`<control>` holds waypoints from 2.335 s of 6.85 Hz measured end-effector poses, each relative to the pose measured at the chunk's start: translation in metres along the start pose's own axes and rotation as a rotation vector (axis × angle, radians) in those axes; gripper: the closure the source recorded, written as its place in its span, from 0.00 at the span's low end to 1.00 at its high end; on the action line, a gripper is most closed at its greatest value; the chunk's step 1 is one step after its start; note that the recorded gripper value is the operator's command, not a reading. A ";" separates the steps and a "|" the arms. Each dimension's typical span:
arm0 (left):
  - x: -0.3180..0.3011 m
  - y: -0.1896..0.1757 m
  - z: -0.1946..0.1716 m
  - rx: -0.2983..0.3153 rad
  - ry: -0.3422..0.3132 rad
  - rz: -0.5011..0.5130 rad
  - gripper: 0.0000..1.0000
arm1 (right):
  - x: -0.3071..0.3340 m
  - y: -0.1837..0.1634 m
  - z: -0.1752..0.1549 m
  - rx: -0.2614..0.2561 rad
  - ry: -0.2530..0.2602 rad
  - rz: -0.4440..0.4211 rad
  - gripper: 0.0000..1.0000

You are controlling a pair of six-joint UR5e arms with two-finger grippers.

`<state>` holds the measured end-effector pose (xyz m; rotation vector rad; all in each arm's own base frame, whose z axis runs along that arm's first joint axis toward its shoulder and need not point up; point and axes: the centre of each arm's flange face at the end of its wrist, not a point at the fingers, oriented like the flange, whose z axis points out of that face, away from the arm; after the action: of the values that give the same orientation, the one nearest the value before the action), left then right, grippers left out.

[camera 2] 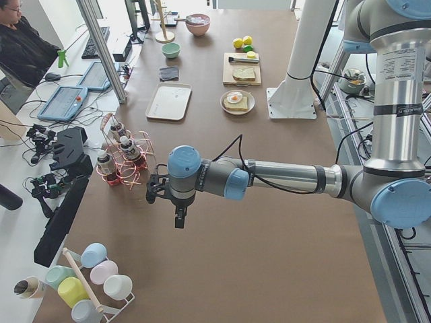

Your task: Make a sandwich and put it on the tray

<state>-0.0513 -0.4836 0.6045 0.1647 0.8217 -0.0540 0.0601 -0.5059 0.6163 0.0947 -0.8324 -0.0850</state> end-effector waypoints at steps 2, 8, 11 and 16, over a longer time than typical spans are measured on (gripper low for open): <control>-0.001 0.004 0.000 0.019 0.004 0.016 0.03 | 0.002 0.002 0.002 -0.001 -0.001 0.003 0.00; -0.001 0.004 -0.001 0.026 0.006 0.020 0.03 | 0.004 0.004 0.004 -0.004 -0.001 0.005 0.00; -0.002 0.008 -0.001 0.025 0.006 0.018 0.03 | 0.004 0.013 0.004 -0.005 -0.005 0.004 0.00; -0.008 0.027 -0.001 0.033 0.007 0.019 0.03 | 0.000 0.012 0.001 0.001 -0.005 0.000 0.00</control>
<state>-0.0543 -0.4568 0.6128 0.2038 0.8265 -0.0491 0.0597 -0.4938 0.6184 0.0955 -0.8378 -0.0852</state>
